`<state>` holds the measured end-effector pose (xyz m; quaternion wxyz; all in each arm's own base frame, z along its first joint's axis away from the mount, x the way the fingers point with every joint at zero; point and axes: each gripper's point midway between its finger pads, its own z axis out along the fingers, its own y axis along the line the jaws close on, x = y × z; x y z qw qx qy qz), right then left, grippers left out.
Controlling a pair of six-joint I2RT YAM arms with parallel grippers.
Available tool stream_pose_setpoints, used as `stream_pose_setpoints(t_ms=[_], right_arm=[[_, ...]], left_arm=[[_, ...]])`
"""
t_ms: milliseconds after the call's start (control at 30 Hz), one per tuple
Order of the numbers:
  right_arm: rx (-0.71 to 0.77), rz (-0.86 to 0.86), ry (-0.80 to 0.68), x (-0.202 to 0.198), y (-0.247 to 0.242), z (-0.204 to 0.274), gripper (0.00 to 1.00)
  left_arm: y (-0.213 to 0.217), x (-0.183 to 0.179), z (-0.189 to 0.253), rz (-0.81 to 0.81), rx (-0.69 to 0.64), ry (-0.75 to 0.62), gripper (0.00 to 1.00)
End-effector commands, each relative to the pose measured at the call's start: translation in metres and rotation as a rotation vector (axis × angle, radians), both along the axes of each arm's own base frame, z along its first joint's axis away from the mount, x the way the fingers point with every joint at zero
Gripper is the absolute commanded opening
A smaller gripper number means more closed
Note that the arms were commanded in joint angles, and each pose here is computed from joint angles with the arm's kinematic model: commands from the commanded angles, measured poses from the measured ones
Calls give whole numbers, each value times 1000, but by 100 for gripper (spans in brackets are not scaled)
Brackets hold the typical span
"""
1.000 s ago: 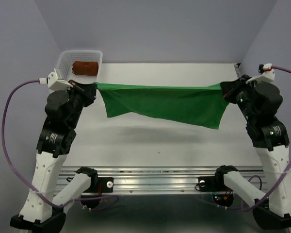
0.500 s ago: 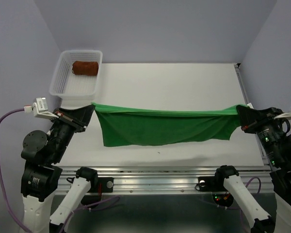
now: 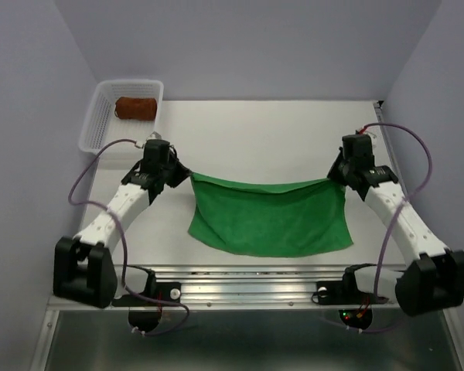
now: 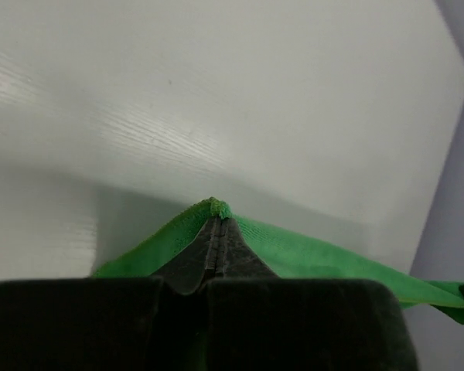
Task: Roll the towels
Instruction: Flatten the towel, then fold the towel
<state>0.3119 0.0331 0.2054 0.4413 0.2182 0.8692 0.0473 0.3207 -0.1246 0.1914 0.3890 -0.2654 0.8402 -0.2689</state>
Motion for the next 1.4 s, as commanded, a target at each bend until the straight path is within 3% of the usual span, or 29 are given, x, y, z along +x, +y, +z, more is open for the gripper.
stream_pose_setpoints(t_ms=[0,33,100,133,200,267,400,567,867,1100,1367], right_arm=[[-19,-82,-110,64,-15,4,1],[-20,-82,-43,79,-17,-22,1],[15,-75,-62,110,-24,-25,1],[14,-73,1,124,-27,-53,1],[14,-60,-10,154,-33,-51,1],[13,-17,51,175,-32,-81,1],[-25,-8,45,223,-46,-91,1],[-22,41,-2,256,-52,-80,1],[19,110,13,276,-49,-96,1],[36,93,36,241,-46,-89,1],[67,69,81,196,-43,-97,1]], left_arm=[[-7,65,-19,17,43,-3,0],[-10,91,-33,25,70,37,0],[-11,116,-73,30,120,132,0],[-10,141,-57,61,133,94,0],[-12,161,-84,55,165,152,0],[-14,192,-67,71,162,102,0],[-14,244,-66,79,195,80,0],[-11,277,-68,73,228,56,0],[-2,297,-83,53,223,65,0],[5,286,-73,51,226,54,0],[8,251,-90,27,238,124,0]])
